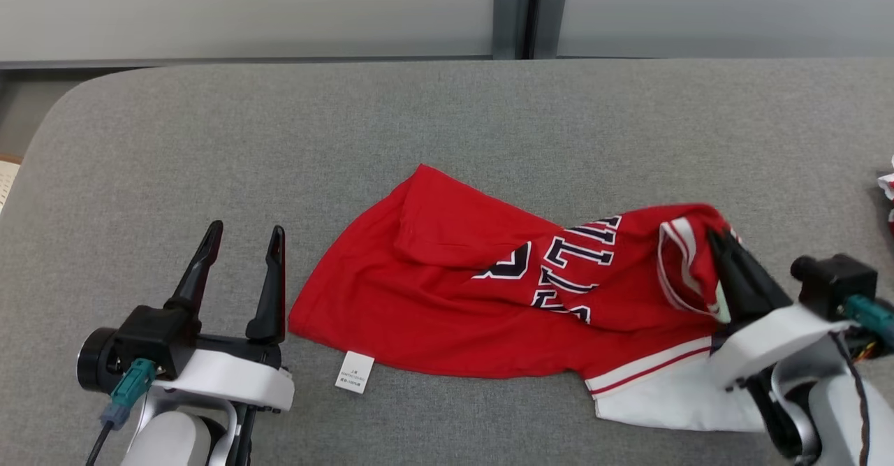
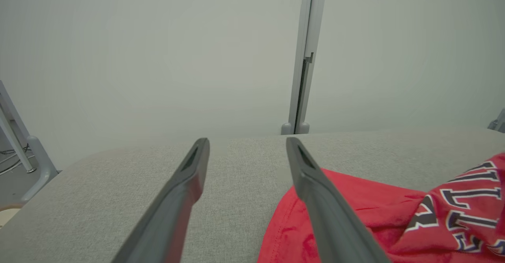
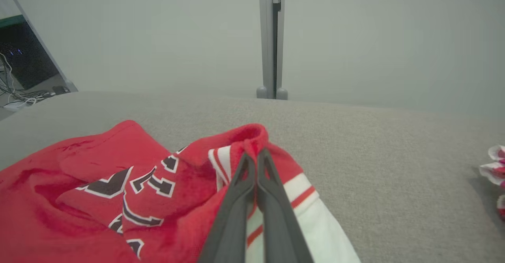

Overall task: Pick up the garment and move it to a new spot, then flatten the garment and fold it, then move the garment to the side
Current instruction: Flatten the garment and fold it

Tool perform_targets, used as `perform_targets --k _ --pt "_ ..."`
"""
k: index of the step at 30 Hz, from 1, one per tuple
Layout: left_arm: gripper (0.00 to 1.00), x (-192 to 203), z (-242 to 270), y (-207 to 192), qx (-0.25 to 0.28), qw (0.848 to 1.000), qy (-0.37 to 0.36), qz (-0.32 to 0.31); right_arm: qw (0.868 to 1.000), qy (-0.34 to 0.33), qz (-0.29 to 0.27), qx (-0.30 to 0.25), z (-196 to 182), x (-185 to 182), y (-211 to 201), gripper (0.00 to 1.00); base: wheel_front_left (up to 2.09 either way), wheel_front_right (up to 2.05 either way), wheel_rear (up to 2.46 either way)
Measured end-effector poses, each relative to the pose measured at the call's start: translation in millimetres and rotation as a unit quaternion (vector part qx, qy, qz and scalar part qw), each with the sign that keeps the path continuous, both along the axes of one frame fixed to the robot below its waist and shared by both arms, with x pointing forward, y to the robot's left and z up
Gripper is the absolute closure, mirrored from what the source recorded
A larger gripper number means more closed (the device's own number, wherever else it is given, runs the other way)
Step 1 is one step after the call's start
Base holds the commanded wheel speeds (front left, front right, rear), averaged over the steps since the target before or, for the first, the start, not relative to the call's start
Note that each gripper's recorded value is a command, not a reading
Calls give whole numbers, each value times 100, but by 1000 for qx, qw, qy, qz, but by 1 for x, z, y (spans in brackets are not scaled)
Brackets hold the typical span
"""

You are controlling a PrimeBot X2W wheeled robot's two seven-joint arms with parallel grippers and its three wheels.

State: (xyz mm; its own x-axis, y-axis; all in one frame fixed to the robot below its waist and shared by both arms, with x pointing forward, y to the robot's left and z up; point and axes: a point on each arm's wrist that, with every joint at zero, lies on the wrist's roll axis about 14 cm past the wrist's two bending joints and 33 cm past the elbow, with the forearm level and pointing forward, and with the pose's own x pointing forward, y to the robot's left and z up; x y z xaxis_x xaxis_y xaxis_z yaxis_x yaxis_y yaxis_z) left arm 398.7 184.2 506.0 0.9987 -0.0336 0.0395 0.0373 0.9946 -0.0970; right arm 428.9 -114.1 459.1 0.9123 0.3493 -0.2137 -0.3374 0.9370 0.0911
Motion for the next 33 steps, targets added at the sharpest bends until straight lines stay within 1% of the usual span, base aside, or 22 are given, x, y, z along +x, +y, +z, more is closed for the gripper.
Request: perform_targets --k 3,7,10,13,14,15,16,19,25,29,31,33 --pt "0 8 -1 0 1 1000 -1 -1 1000 -18 -3 4 12 27 -2 100 0 0 0" --pt "0 19 -7 -1 3 1000 2 -3 999 -31 -11 4 18 66 -8 100 0 0 0" --pt "0 27 -11 0 4 1000 6 -3 999 -37 -20 5 18 94 -13 100 0 0 0" --pt "0 32 -18 3 5 1000 14 0 999 -31 -16 5 8 113 -8 100 0 0 0" --pt "0 33 -20 4 6 1000 14 1 1000 -23 -12 2 1 116 -6 85 0 0 0" --pt "0 33 -22 5 7 1000 16 3 1000 -20 -9 4 -4 118 -2 60 0 0 0" --pt "0 33 -23 5 7 1000 18 5 1000 -20 -8 7 -7 119 0 0 0 0 0" --pt "0 33 -25 6 6 1000 19 7 999 -31 -4 13 -6 120 5 0 0 0 0" --pt "0 30 -18 5 2 1000 11 8 996 -89 1 28 17 105 6 0 0 0 0" --pt "0 21 -16 5 2 1000 10 11 991 -129 -4 25 39 83 -4 0 0 0 0" --pt "0 10 -14 5 2 1000 9 13 990 -141 -15 23 48 58 -15 0 0 0 0" --pt "0 1 -13 4 -1 1000 11 12 990 -137 -28 22 48 39 -25 0 0 0 0"
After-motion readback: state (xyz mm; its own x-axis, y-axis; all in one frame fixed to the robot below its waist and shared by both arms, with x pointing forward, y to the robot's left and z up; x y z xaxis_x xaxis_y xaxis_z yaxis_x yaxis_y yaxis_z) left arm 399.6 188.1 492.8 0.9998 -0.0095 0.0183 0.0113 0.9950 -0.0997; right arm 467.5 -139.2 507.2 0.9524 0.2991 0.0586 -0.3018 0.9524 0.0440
